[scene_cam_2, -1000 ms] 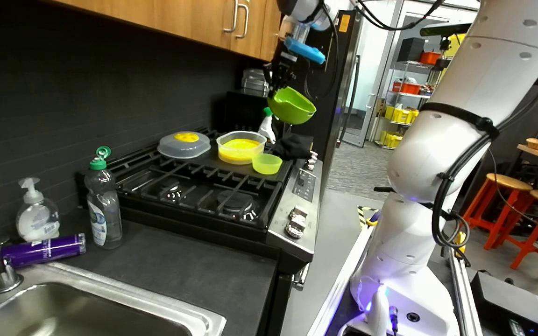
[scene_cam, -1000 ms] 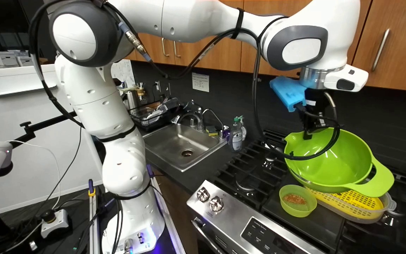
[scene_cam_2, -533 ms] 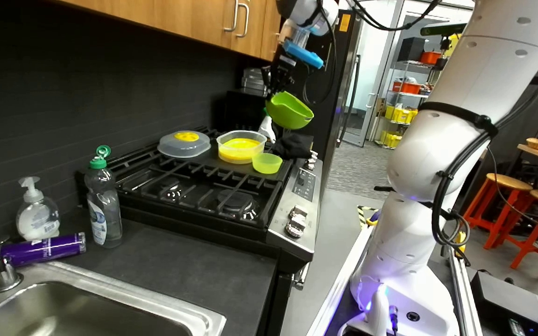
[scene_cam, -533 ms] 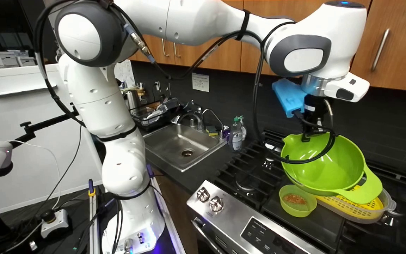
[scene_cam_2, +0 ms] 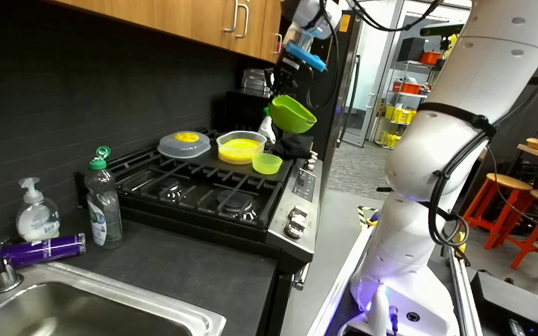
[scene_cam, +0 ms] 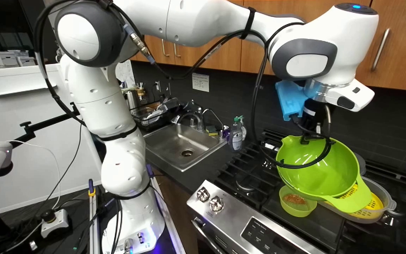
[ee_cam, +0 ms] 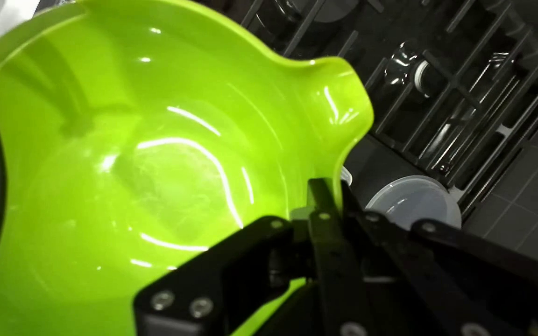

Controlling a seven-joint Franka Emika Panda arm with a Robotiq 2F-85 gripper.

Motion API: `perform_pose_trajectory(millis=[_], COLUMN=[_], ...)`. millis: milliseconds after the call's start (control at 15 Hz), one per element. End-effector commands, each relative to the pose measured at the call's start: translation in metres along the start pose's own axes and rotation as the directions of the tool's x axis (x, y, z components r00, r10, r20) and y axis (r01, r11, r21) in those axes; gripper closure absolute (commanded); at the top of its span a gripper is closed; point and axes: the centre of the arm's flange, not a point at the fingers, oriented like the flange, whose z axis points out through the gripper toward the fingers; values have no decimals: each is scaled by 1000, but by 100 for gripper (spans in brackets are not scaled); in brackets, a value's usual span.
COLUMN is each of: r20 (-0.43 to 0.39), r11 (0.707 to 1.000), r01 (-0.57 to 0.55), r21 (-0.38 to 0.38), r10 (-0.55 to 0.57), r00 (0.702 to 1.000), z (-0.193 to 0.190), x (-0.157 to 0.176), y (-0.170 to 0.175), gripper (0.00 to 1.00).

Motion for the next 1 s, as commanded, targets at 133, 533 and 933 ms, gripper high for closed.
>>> perform_pose_trajectory(millis=[133, 533, 933], r20=[-4, -41, -75], r11=[993, 977, 954], r01=[-100, -165, -177], r21=[58, 137, 241], r10=[100, 172, 200], r00=[995, 984, 977], z=[-17, -39, -45], x=[13, 8, -32], y=[19, 17, -62], gripper=[99, 99, 99])
